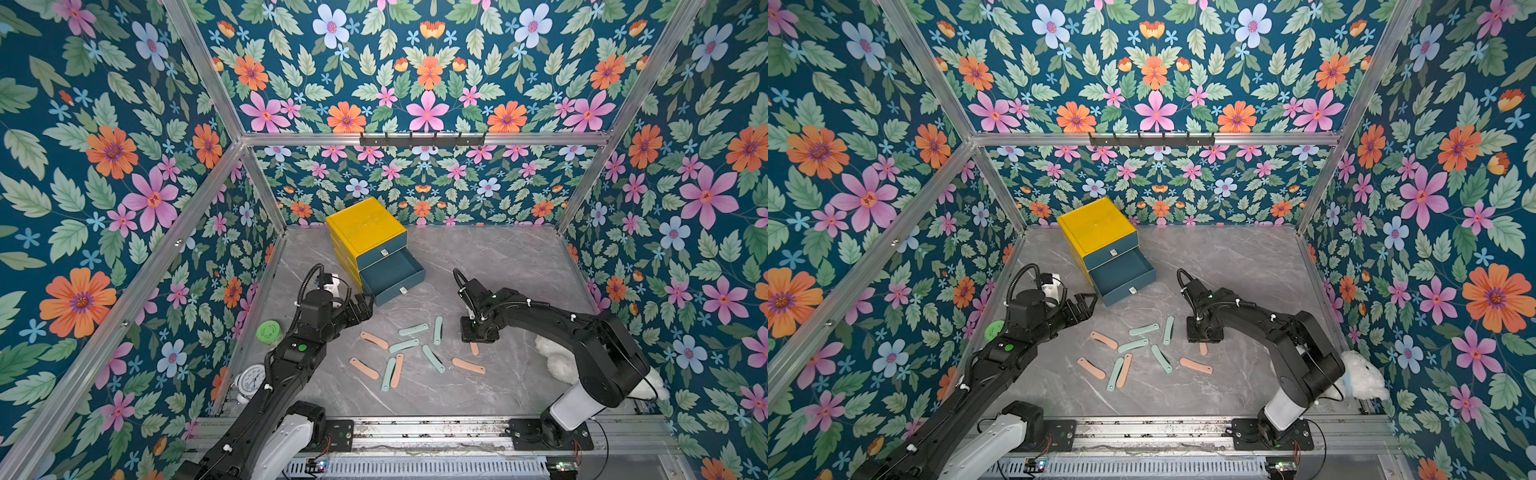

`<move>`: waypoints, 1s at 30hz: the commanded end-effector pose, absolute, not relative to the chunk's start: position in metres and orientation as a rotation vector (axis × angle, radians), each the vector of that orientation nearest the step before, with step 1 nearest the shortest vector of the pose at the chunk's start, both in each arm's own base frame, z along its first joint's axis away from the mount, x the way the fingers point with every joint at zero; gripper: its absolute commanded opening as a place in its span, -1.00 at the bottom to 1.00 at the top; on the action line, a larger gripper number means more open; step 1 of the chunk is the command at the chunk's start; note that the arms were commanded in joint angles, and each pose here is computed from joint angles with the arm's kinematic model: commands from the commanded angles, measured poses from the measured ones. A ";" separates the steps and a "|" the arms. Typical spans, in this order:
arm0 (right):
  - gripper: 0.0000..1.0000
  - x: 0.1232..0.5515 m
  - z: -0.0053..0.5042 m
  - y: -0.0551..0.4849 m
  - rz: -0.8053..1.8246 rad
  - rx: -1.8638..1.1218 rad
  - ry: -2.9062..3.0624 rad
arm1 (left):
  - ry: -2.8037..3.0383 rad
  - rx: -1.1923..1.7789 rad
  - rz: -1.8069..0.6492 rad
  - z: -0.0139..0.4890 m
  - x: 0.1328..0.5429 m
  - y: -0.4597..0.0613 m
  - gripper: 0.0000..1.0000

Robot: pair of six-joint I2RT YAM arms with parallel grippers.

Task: Place the fruit knives into the drawer by color
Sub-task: Pick up the fruit knife from the center of the board.

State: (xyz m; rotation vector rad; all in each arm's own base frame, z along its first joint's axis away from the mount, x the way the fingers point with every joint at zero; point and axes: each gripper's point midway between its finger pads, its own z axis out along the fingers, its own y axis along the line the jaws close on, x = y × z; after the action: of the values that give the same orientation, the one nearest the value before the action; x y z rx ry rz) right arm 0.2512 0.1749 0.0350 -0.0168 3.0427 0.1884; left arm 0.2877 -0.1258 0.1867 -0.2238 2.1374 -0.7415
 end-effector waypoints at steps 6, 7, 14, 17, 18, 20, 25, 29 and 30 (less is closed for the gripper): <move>-0.14 0.229 0.008 0.157 0.023 -0.069 3.181 | 2.141 -0.217 -0.764 0.181 0.289 -0.130 0.98; -0.17 0.228 0.006 0.158 0.026 -0.072 3.186 | 2.141 -0.222 -0.766 0.179 0.289 -0.130 0.99; -0.42 0.226 -0.003 0.162 0.032 -0.076 3.211 | 2.153 -0.237 -0.760 0.171 0.287 -0.128 0.98; -0.51 0.230 -0.003 0.164 0.051 -0.070 3.191 | 2.154 -0.241 -0.764 0.170 0.288 -0.128 0.99; -0.56 0.231 -0.002 0.165 0.060 -0.066 3.181 | 2.155 -0.240 -0.769 0.170 0.288 -0.129 0.98; -0.66 0.236 0.002 0.168 0.086 -0.065 3.151 | 2.157 -0.241 -0.777 0.171 0.289 -0.131 0.98; -0.80 0.252 0.023 0.177 0.181 -0.063 3.038 | 2.154 -0.252 -0.786 0.173 0.290 -0.131 0.99; -0.84 0.270 0.068 0.192 0.336 -0.081 2.868 | 2.152 -0.267 -0.776 0.174 0.289 -0.128 0.98; -0.85 0.273 0.081 0.196 0.379 -0.089 2.828 | 2.153 -0.271 -0.771 0.174 0.289 -0.128 0.98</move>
State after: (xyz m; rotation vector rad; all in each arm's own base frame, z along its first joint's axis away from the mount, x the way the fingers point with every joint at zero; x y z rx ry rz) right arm 0.2596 0.1830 0.0585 -0.0783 2.9267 0.2758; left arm 0.2864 -0.1293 0.1680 -0.2528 2.1762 -0.7720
